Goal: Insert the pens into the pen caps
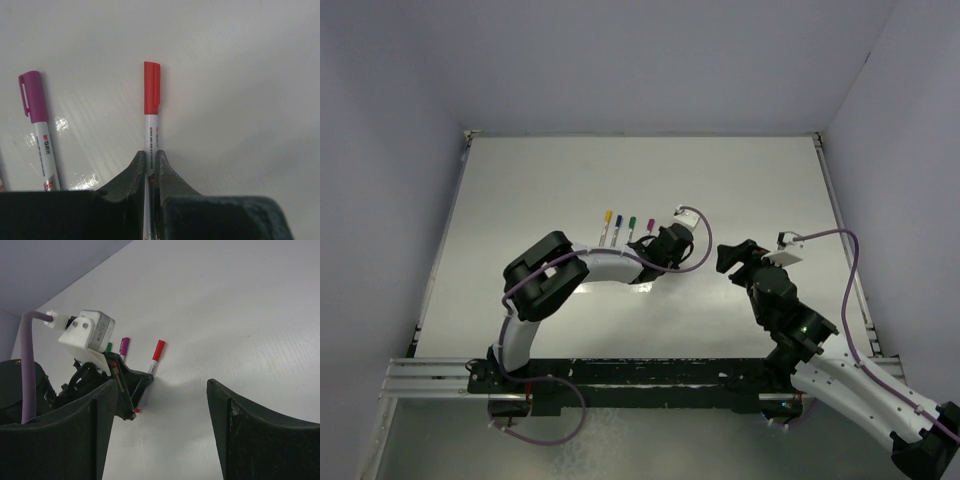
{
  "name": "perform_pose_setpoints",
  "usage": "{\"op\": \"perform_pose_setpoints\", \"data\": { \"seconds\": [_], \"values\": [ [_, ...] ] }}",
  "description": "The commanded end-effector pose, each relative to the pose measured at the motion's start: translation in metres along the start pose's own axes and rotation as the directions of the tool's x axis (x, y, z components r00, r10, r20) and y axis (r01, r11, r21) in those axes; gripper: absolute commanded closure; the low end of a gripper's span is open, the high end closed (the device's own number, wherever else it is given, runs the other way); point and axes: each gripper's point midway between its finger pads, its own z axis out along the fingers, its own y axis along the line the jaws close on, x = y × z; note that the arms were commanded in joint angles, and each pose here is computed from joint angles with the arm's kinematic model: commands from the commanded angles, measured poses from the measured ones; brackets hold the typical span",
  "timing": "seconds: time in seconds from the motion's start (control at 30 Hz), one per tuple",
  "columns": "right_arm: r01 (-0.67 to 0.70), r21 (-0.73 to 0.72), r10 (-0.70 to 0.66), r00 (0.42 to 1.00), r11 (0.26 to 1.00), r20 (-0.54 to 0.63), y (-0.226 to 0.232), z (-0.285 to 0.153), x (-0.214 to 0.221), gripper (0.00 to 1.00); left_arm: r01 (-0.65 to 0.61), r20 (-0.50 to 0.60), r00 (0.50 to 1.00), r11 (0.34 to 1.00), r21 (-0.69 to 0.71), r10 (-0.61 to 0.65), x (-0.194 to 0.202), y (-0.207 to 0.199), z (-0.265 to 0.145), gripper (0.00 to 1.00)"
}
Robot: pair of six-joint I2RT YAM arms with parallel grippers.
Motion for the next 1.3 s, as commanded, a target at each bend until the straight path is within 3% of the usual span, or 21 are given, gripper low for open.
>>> {"op": "perform_pose_setpoints", "data": {
  "seconds": [0.0,0.23,0.37,0.53,0.7,1.0,1.1,1.27],
  "values": [
    [-0.005,-0.006,0.005,0.999,1.000,0.034,0.006,-0.001,-0.012,0.27,-0.031,-0.079,0.997,0.993,-0.111,0.023,0.012,0.041,0.016,0.98],
    [-0.001,0.005,0.001,0.999,1.000,0.032,0.002,0.000,-0.010,0.26,-0.031,-0.096,0.995,0.993,-0.118,0.019,0.016,0.051,0.025,0.95],
    [0.000,0.012,0.000,1.000,1.000,0.027,0.001,0.000,-0.008,0.26,-0.012,-0.105,0.994,0.996,-0.092,0.003,0.021,0.048,0.027,0.85],
    [-0.005,0.013,0.005,1.000,1.000,0.029,0.000,-0.001,-0.009,0.25,0.019,-0.095,0.995,0.998,-0.058,-0.024,0.016,0.042,0.021,0.66],
    [-0.005,0.011,0.005,1.000,1.000,0.028,-0.001,-0.002,-0.009,0.25,0.028,-0.039,0.999,0.999,-0.044,-0.030,-0.011,0.042,0.006,0.61],
    [-0.007,0.040,0.004,0.998,0.999,0.062,-0.009,-0.006,-0.018,0.24,0.072,0.165,0.983,0.997,0.040,-0.078,-0.099,0.044,-0.068,0.57],
    [-0.003,0.079,-0.004,0.997,0.997,0.083,-0.020,-0.007,-0.019,0.25,0.095,0.205,0.973,0.994,0.048,-0.103,-0.105,0.053,-0.094,0.53],
    [0.010,0.175,-0.030,0.993,0.984,0.111,-0.044,-0.011,-0.025,0.24,0.215,0.248,0.943,0.975,0.056,-0.222,-0.095,0.095,-0.142,0.38]
  ]
}}
